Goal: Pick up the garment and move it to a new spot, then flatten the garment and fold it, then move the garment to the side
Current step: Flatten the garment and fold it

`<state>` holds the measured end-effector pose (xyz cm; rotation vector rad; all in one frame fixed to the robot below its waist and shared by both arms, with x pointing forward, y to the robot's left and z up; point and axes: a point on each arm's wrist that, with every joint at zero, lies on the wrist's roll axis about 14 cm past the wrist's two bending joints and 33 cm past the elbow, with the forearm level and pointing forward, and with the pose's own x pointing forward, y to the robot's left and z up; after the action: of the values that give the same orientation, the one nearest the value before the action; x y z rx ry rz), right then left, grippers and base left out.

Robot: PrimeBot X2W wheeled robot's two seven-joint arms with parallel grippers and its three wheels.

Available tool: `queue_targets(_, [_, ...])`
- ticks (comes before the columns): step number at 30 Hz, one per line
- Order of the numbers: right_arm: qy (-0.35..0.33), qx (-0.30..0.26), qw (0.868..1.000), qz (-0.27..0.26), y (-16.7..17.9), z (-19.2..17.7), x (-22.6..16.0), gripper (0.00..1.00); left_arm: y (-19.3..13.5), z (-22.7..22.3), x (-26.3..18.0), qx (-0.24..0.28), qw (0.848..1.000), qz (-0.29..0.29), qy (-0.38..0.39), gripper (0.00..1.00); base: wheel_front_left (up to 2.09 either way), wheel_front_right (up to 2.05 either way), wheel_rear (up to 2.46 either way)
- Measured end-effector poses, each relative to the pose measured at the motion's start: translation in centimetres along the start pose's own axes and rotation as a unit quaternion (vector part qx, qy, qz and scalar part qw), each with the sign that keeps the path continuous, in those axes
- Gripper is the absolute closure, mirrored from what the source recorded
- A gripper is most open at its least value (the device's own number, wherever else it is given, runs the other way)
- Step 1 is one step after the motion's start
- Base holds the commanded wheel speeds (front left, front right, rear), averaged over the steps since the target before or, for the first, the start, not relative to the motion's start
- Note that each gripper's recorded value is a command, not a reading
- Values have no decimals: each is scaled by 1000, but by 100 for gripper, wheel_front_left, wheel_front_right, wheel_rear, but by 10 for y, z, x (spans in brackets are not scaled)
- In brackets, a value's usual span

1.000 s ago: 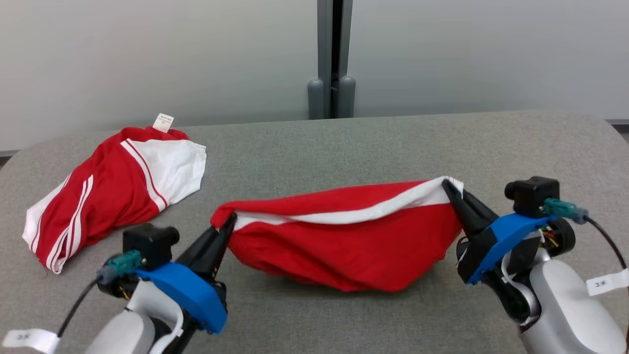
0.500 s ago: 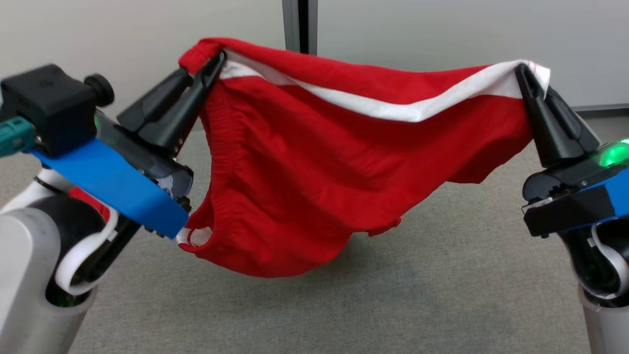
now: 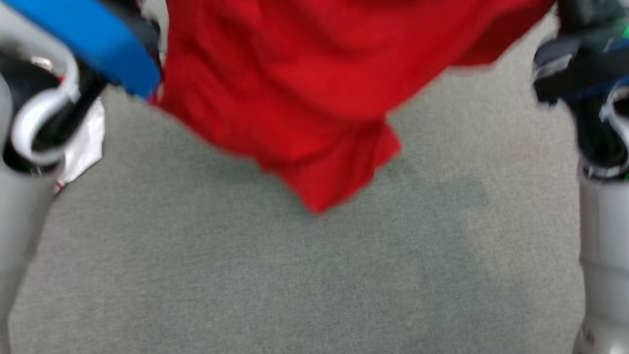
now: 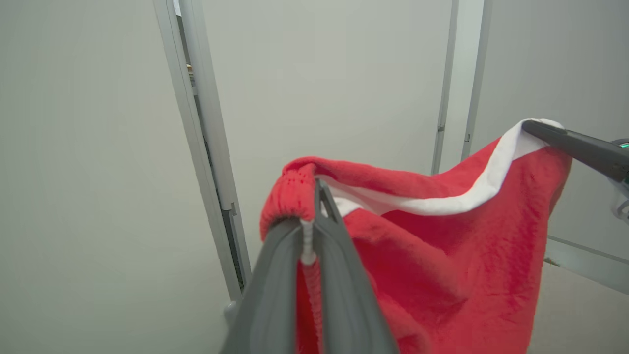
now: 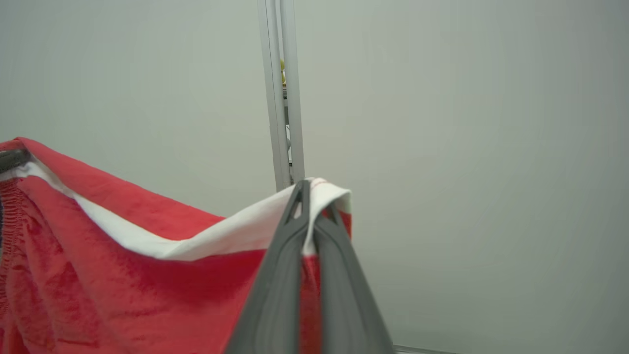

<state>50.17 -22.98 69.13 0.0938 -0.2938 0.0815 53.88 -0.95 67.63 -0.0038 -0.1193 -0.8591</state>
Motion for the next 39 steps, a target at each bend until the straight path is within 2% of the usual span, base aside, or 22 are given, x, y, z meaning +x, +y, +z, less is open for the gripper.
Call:
queue_targets(5, [-74,-39,996,-3,-3,35,46,100,29,29,38,2,997,17,-75,100,0,0,0])
queue_targets(8, [-91,-63,994,-5,-4,34,62,100,40,31,54,-10,994,22,-107,100,0,0,0])
queue_targets(11, [-82,-63,995,-10,-7,7,69,100,47,6,65,-34,993,25,-109,100,0,0,0])
queue_targets(14, [-35,-49,998,-9,-6,-45,66,100,49,-46,66,-53,996,28,-68,100,0,0,0])
queue_targets(18, [40,-18,999,-9,-1,-120,40,100,37,-121,47,-95,995,29,-7,100,0,0,0])
queue_targets(22, [69,4,997,-17,0,-154,11,100,13,-171,17,-148,988,27,31,100,0,0,0])
queue_targets(25, [99,24,995,-21,6,-175,-16,100,-2,-190,-9,-174,983,33,40,100,0,0,0])
queue_targets(29, [109,40,993,-26,10,-178,-45,100,-27,-191,-41,-192,980,38,34,100,0,0,0])
queue_targets(39, [99,79,990,-57,16,-142,-133,100,-99,-162,-111,-218,975,45,25,100,0,0,0])
